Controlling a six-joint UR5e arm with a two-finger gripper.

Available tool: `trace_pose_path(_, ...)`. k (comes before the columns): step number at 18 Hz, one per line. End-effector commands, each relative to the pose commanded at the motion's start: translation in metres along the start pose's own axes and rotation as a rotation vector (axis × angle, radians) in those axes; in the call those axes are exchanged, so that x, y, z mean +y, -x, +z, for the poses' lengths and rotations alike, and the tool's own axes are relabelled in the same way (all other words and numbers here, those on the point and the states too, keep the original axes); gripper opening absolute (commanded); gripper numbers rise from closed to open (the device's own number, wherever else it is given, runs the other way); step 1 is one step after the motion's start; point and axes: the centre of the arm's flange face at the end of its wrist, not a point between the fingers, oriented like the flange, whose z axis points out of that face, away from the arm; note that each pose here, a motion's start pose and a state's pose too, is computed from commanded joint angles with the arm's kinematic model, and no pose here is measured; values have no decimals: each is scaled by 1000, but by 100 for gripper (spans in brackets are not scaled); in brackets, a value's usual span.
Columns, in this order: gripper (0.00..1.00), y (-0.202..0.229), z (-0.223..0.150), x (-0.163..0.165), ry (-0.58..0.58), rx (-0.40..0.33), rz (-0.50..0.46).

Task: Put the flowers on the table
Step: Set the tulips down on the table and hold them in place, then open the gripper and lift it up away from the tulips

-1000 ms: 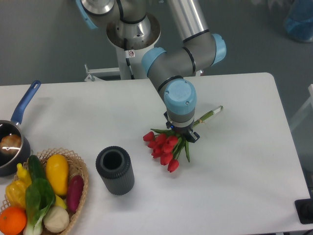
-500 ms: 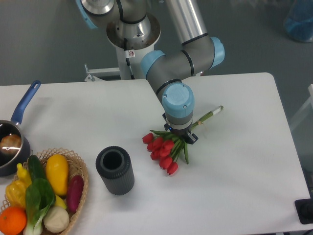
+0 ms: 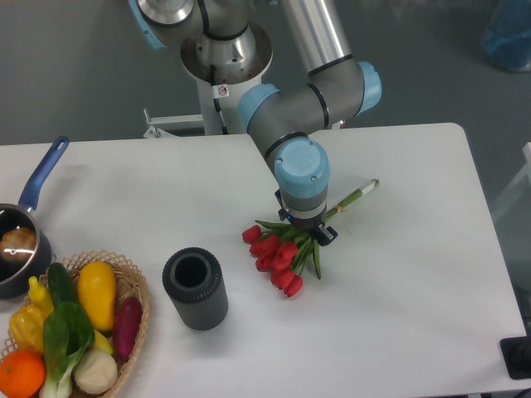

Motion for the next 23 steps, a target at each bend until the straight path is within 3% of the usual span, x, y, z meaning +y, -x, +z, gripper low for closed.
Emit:
trace_pose_path(2, 100, -5, -2, 3, 3, 5, -19)
trace_pose_path(5, 100, -12, -14, 4, -15, -22, -166)
trace_pose_path(8, 100, -6, -28, 4, -29, -49, -246)
trace_pose_path(23, 100, 13, -131, 22, -135, -242, -292)
